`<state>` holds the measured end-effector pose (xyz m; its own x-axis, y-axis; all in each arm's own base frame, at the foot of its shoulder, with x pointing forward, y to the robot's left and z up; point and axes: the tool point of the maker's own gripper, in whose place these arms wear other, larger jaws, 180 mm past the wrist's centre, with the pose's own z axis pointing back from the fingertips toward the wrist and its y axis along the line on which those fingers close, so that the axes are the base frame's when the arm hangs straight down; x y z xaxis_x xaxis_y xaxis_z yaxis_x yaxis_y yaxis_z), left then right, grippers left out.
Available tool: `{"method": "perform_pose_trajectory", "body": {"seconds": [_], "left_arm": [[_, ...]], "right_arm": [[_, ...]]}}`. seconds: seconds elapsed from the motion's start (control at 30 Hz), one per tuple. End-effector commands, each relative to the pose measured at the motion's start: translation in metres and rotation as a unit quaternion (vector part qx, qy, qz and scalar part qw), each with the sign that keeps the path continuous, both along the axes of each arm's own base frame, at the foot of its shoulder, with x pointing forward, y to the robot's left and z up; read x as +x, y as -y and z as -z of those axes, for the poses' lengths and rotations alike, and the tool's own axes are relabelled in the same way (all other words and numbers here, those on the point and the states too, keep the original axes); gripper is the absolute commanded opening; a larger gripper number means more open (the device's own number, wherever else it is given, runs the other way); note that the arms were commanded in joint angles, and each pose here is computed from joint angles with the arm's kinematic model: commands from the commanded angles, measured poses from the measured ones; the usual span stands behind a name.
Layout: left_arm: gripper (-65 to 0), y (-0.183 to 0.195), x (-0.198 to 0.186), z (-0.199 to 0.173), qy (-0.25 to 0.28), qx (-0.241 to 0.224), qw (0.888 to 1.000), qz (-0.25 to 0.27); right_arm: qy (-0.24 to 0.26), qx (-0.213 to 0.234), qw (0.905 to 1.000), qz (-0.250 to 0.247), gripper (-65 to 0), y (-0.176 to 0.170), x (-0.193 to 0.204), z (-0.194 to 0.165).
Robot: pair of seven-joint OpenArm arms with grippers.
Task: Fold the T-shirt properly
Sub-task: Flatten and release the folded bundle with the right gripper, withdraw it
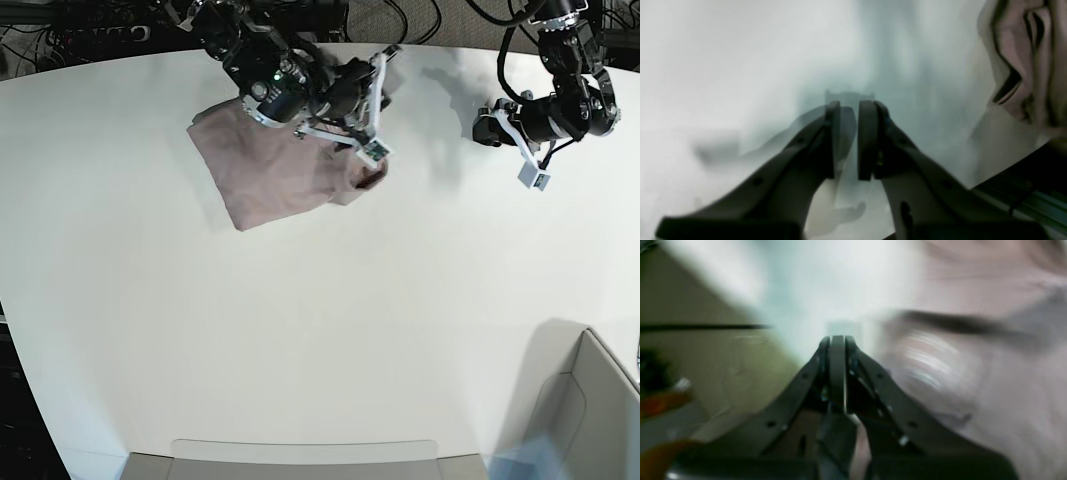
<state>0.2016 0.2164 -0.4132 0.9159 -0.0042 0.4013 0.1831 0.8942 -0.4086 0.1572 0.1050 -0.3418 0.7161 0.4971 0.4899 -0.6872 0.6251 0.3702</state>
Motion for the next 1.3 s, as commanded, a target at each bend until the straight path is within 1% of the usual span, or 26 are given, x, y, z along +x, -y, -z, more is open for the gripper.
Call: {"method": "perform_pose_trajectory", "body": {"seconds": [0.0,0.07,0.17,0.27,0.3,0.4,0.47,0.53,0.57,0.63,0.7,0.8,0.9,1.03,1.13,1.2,1.27], "left_arm": [[-54.2,-0.003,0.008,-0.008,0.017,0.002,1.0,0.001],[-54.2,-0.003,0.007,-0.007,0.016,0.002,1.0,0.001],[-54.2,-0.003,0.005,-0.006,0.014,0.002,1.0,0.001],[-54.2,-0.003,0.005,-0.006,0.014,0.002,1.0,0.001],[-54.2,-0.003,0.005,-0.006,0.014,0.002,1.0,0.001],[-55.0,0.001,0.009,-0.009,0.019,-0.001,1.0,0.006],[-58.0,0.016,0.008,-0.006,0.014,-0.006,0.999,0.032],[-62.4,0.035,0.011,-0.004,0.012,-0.012,0.998,0.067],[-64.7,0.047,0.016,-0.005,0.016,-0.015,0.996,0.088],[-65.0,0.066,0.02,-0.005,0.017,-0.02,0.992,0.121],[-65.0,0.081,0.019,-0.004,0.014,-0.025,0.989,0.147],[-65.0,0.095,0.015,-0.004,0.013,-0.03,0.984,0.173],[-65.0,0.109,0.018,-0.02,0.043,-0.022,0.978,0.202],[-65.0,0.126,0.023,-0.045,0.089,-0.014,0.967,0.236],[-65.0,0.127,0.024,-0.049,0.098,-0.01,0.966,0.239],[-65.0,0.124,0.024,-0.049,0.097,-0.007,0.967,0.236],[-65.0,0.123,0.025,-0.049,0.097,-0.007,0.967,0.235]], "right_arm": [[0.042,0.023,0.9988,0.011,-65.0,-0.005,0.019,-0.018],[0.062,0.036,0.9974,0.012,-65.0,-0.008,0.028,-0.03],[0.086,0.029,0.9956,0.025,-65.0,-0.002,0.045,-0.036],[0.095,0.007,0.9928,0.073,-65.0,0.027,0.069,-0.032],[0.099,-0.001,0.9906,0.095,-65.0,0.042,0.079,-0.031],[0.1,-0.027,0.9848,0.139,-65.0,0.084,0.097,-0.024],[0.09,-0.051,0.9822,0.157,-65.0,0.114,0.101,-0.018],[0.062,-0.08,0.9815,0.162,-65.0,0.143,0.097,-0.01],[0.047,-0.087,0.9818,0.162,-65.0,0.154,0.093,-0.009],[0.018,-0.089,0.983,0.16,-65.0,0.171,0.08,-0.004],[-0.008,-0.084,0.9855,0.147,-65.0,0.18,0.064,-0.002],[-0.044,-0.076,0.9877,0.13,-65.0,0.183,0.045,0.003],[-0.066,-0.075,0.9879,0.118,-65.0,0.179,0.036,0.011],[-0.097,-0.082,0.9899,0.063,-65.0,0.152,0.021,0.029],[-0.129,-0.083,0.9878,0.027,-65.0,0.125,0.013,0.046],[-0.15,-0.08,0.9854,0.018,-65.0,0.11,0.01,0.055],[-0.159,-0.069,0.9846,0.026,-65.0,0.099,0.014,0.059]]}}
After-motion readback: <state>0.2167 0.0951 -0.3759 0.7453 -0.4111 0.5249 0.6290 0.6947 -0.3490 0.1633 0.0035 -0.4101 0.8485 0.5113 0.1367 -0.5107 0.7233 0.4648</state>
